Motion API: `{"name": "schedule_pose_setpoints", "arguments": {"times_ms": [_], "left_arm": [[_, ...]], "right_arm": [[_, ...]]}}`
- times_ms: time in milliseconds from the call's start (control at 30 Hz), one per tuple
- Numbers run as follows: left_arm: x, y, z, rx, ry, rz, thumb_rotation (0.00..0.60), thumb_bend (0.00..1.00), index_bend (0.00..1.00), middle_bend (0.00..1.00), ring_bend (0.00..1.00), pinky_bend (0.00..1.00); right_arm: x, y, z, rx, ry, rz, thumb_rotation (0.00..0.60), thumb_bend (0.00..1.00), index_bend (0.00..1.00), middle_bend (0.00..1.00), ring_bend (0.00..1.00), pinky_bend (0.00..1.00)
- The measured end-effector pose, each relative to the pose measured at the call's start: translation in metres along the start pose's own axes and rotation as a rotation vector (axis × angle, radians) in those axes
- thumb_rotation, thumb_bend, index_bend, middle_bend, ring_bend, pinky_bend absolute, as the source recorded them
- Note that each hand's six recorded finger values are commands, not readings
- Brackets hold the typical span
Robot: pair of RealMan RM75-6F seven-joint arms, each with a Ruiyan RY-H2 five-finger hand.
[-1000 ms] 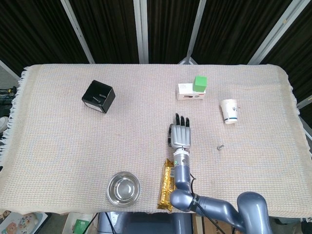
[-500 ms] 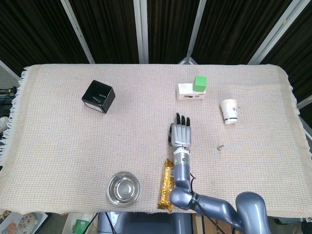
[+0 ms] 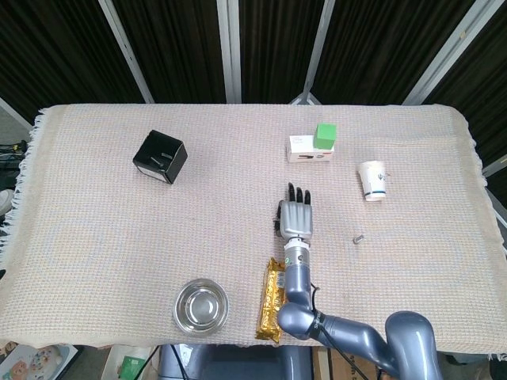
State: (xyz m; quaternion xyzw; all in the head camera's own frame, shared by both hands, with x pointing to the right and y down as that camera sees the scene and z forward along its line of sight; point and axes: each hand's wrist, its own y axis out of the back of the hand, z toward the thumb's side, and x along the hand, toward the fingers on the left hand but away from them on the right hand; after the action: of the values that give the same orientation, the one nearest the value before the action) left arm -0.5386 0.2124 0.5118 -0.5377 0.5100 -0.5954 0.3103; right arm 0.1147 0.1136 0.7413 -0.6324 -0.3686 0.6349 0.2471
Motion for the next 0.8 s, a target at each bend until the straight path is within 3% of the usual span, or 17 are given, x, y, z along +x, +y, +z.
{"name": "schedule_pose_setpoints", "arguments": {"times_ms": [333, 800], "left_arm": [[0.0, 0.001, -0.001, -0.002, 0.0, 0.001, 0.6, 0.07, 0.18, 0.12, 0.01, 0.03], [0.0, 0.0, 0.0, -0.002, -0.001, 0.0, 0.6, 0.07, 0.18, 0.12, 0.01, 0.03]], "right_arm": [[0.001, 0.002, 0.002, -0.02, 0.011, 0.001, 0.6, 0.35, 0.58, 0.0, 0.0, 0.0], [0.003, 0.022, -0.003, -0.064, 0.011, -0.031, 0.6, 0.35, 0.58, 0.0, 0.0, 0.0]]}}
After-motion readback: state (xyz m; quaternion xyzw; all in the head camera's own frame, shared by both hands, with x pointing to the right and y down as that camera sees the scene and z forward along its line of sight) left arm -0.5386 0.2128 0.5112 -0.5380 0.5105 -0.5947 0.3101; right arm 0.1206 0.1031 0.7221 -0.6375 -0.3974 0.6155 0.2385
